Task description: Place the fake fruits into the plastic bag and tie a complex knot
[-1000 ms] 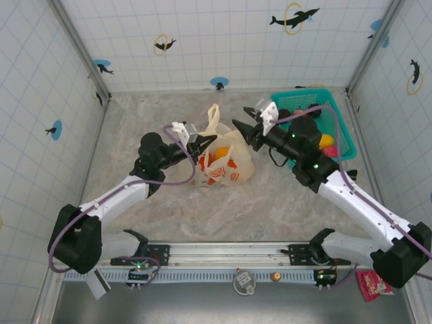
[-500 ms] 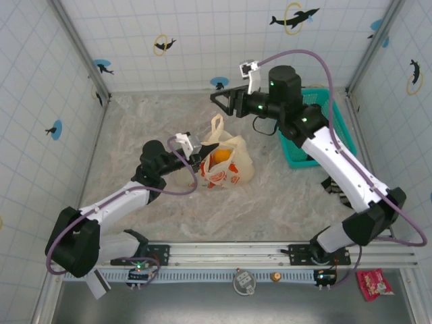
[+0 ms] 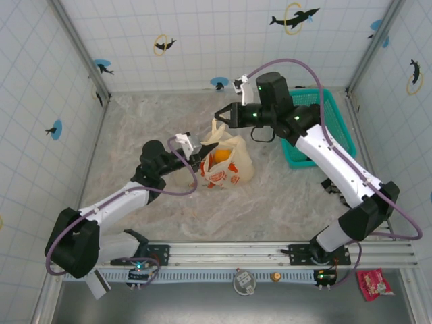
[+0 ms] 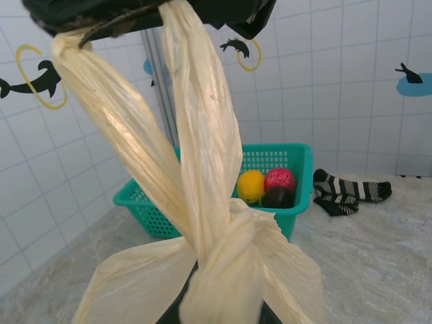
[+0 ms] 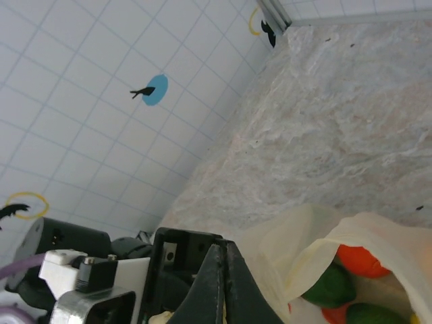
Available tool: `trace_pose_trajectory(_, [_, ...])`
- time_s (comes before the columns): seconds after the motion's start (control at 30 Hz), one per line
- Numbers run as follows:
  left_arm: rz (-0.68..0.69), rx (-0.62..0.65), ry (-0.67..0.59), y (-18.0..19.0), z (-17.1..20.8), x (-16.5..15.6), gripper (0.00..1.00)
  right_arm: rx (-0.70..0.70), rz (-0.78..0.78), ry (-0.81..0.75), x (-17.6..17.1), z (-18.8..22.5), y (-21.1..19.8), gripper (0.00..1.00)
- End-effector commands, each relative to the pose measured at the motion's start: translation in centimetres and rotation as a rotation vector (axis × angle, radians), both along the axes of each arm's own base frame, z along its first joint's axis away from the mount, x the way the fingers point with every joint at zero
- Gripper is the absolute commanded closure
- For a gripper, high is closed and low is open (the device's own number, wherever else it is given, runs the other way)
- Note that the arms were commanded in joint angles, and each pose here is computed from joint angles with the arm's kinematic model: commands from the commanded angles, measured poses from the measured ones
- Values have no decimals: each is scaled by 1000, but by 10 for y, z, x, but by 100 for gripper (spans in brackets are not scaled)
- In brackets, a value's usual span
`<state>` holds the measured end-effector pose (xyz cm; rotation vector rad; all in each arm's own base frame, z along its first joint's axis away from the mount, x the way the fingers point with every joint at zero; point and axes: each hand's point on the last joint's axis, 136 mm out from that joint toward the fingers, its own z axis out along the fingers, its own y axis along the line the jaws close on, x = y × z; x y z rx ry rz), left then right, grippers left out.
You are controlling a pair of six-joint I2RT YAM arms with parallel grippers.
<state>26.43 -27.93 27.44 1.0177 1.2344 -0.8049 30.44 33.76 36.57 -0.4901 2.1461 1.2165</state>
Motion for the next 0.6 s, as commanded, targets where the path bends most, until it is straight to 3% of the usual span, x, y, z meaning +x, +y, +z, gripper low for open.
trace_pose_trajectory(0.0, [6,-15,26,-1,8,5,100,46,-16,-129,-16,42,-15,100])
trace_pose_trajectory(0.3, [27,-80,130,6,14,21,100,94,25,-397,-72,24,-25,100])
trace_pose_trajectory(0.57, [37,-100,178,8,16,28,100,53,66,-574,-93,-62,-31,100])
